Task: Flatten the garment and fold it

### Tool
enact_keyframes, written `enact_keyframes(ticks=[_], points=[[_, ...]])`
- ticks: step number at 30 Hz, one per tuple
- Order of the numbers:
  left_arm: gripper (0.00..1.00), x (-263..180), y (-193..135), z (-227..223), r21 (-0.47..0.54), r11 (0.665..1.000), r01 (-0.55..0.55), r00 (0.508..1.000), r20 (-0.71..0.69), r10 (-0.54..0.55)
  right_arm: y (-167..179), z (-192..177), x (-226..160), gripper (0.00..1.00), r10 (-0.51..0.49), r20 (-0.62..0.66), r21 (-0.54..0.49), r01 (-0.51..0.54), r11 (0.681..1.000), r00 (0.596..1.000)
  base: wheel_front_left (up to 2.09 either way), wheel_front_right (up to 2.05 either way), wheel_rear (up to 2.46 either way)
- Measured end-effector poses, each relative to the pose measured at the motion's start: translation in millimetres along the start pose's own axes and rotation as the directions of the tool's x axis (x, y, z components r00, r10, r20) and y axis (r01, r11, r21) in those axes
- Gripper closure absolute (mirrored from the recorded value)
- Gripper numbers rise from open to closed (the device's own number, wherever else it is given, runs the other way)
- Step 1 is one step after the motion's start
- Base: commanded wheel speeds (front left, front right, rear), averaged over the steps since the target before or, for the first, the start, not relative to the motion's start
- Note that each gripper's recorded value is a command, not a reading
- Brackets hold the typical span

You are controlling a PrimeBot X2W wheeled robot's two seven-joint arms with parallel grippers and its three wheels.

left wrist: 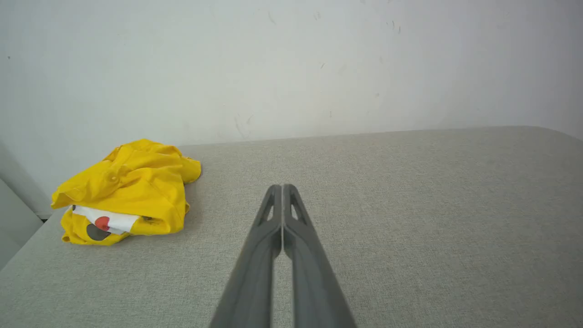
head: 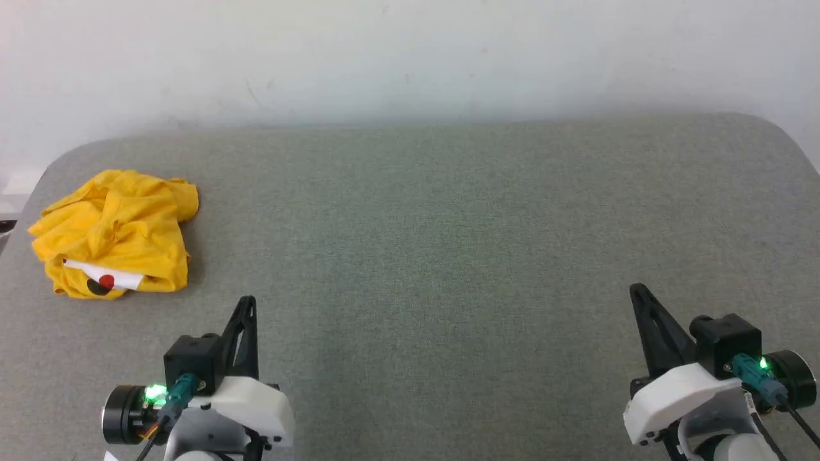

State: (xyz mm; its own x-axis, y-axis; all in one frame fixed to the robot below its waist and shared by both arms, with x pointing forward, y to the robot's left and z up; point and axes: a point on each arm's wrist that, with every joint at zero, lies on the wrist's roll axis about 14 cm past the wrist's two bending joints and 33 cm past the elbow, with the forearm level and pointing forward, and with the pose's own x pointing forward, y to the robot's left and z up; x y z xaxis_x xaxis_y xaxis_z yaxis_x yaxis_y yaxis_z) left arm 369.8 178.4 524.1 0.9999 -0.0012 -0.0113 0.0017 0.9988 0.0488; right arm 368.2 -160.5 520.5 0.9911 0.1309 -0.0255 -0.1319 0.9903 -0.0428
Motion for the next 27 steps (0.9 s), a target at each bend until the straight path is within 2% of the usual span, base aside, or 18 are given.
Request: enact_keyframes(ticks=[27], points=[[1.0, 0.0, 0.0, 0.0, 0.0, 1.0, 0.0, 1.0, 0.0, 0.0, 0.0, 0.0, 0.0, 1.0, 0.0, 0.0, 0.0, 0.0, 1.0, 1.0, 0.0, 0.0, 0.0]])
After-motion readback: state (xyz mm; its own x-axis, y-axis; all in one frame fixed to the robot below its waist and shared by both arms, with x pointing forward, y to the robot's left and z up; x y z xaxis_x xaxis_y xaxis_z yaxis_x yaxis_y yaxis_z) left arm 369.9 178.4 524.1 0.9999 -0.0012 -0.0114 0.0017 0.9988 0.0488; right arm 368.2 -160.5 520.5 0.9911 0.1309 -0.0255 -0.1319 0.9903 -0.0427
